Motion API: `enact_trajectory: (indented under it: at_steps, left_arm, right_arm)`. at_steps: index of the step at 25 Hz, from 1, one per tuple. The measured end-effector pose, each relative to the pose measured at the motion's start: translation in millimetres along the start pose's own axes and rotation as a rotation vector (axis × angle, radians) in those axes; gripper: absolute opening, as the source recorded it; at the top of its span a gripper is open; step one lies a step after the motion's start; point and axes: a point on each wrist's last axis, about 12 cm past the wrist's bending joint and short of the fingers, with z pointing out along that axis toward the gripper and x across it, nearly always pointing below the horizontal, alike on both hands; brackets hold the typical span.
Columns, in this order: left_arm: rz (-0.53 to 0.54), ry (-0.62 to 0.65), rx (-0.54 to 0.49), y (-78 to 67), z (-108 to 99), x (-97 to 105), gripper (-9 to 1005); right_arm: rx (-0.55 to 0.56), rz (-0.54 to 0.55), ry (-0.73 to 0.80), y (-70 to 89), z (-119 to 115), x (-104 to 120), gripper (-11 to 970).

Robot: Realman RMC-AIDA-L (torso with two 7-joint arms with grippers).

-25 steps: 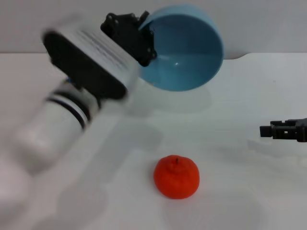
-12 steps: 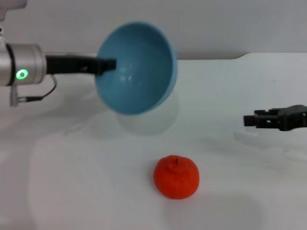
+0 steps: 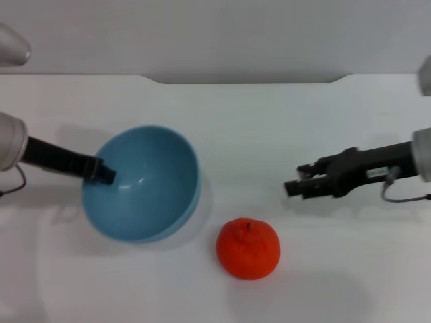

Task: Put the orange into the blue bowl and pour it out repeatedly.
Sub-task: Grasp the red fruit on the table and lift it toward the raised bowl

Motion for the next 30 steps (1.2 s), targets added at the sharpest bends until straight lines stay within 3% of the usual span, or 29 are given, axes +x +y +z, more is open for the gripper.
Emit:
enact_trajectory:
  at_steps: [7, 9, 16, 30]
  left_arm:
    - [0.0, 0.092, -0.11, -0.9, -22, 18, 0]
    - [-0.004, 0.112, -0.112, -1.7, -24, 22, 0]
    - [-0.008, 0.13, -0.102, -4.9, -24, 28, -1]
    - [0.025, 0.097, -0.108, -10.3, -22, 17, -1]
  right_arm:
    - [-0.09, -0.124, 0.129, 20.1, 38, -22, 576]
    - [-0.128, -0.156, 0.149, 29.3, 49, -26, 579]
    - [-0.145, -0.22, 0.209, 40.3, 67, -23, 559]
    - [-0.081, -0.216, 0.231, 33.7, 78, -11, 491]
